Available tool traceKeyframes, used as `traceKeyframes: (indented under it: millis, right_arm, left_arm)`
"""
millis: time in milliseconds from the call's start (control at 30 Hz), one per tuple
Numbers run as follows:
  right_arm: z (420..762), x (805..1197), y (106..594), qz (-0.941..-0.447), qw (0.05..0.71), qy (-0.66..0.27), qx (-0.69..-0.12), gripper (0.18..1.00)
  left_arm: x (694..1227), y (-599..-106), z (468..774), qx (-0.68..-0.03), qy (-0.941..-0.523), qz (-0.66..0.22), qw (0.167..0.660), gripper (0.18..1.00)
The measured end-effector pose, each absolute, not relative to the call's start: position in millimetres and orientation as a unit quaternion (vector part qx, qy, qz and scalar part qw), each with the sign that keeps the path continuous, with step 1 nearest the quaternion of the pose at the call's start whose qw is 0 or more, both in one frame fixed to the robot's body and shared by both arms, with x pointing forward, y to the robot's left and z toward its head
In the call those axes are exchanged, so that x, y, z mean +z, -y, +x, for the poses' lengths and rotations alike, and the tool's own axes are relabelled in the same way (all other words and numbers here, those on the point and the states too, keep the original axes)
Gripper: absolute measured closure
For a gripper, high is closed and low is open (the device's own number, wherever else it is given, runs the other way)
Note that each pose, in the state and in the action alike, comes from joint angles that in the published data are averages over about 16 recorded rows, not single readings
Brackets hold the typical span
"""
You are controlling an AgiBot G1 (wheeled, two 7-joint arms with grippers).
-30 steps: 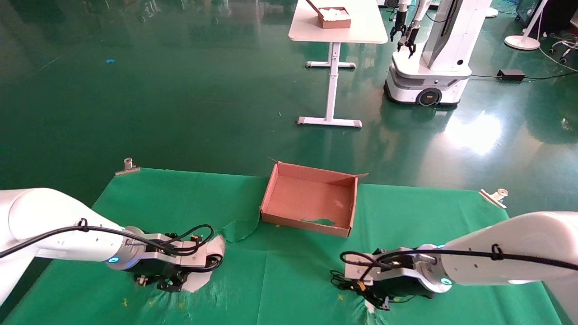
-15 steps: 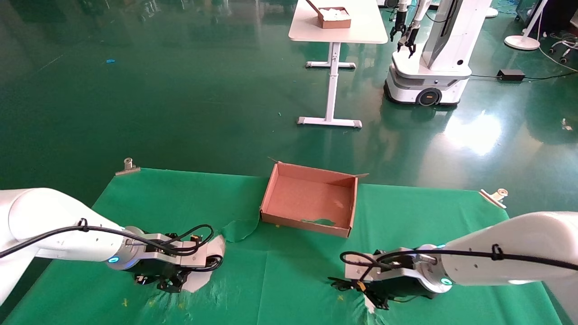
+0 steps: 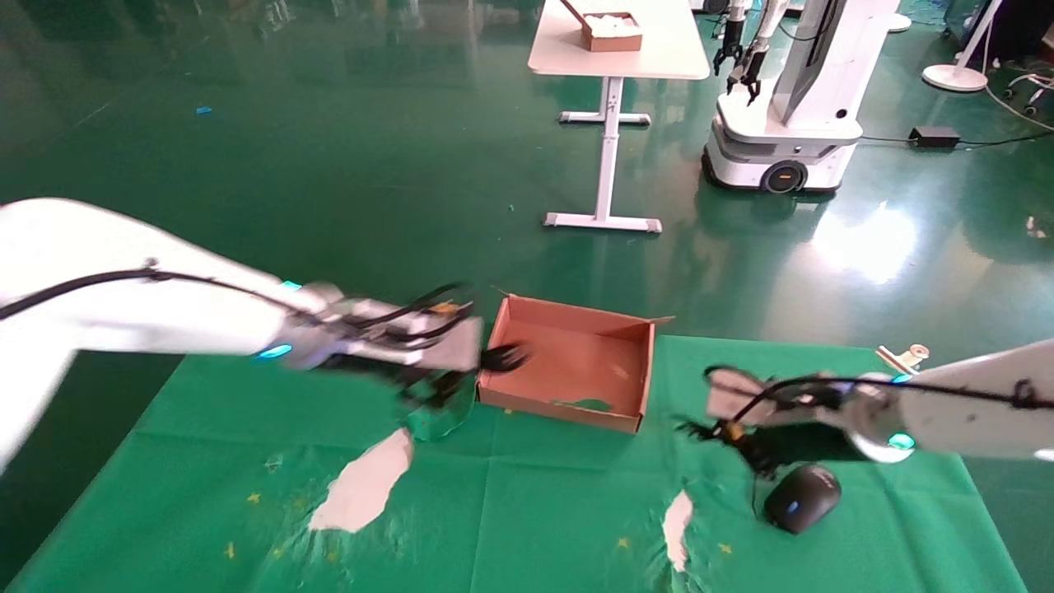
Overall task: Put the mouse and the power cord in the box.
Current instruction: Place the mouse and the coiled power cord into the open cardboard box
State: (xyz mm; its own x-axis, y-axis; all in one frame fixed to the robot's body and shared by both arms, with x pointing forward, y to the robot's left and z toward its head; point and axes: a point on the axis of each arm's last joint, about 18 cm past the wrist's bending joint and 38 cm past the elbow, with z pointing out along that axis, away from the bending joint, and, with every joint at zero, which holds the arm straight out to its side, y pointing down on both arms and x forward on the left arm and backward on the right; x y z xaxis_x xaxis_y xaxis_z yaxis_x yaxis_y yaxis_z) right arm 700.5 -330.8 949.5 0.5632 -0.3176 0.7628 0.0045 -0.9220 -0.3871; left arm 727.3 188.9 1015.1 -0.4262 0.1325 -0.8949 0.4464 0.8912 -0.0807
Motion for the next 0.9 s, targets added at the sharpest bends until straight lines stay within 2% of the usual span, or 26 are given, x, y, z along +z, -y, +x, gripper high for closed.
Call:
traceKeyframes:
  millis: [200, 400, 633, 900]
  right_arm:
    - [695, 972, 368, -0.852, 0.164, -0.123, -0.482, 0.973]
    - [683, 987, 395, -0.844, 0.156, -0.142, -0.494, 0.973]
    - [668, 997, 408, -0.839, 0.156, -0.147, -0.501, 0.974]
    - [660, 1000, 404, -0.836, 0.161, -0.142, -0.504, 0.974]
  left_arm:
    - [1015, -139, 738, -0.137, -0.784, 0.239, 0.556, 0.925]
    - [987, -116, 748, -0.089, -0.759, 0.282, 0.58, 0.927]
    - [963, -111, 754, -0.042, -0.749, 0.305, 0.587, 0.926]
    - [959, -109, 756, -0.029, -0.752, 0.301, 0.586, 0.903]
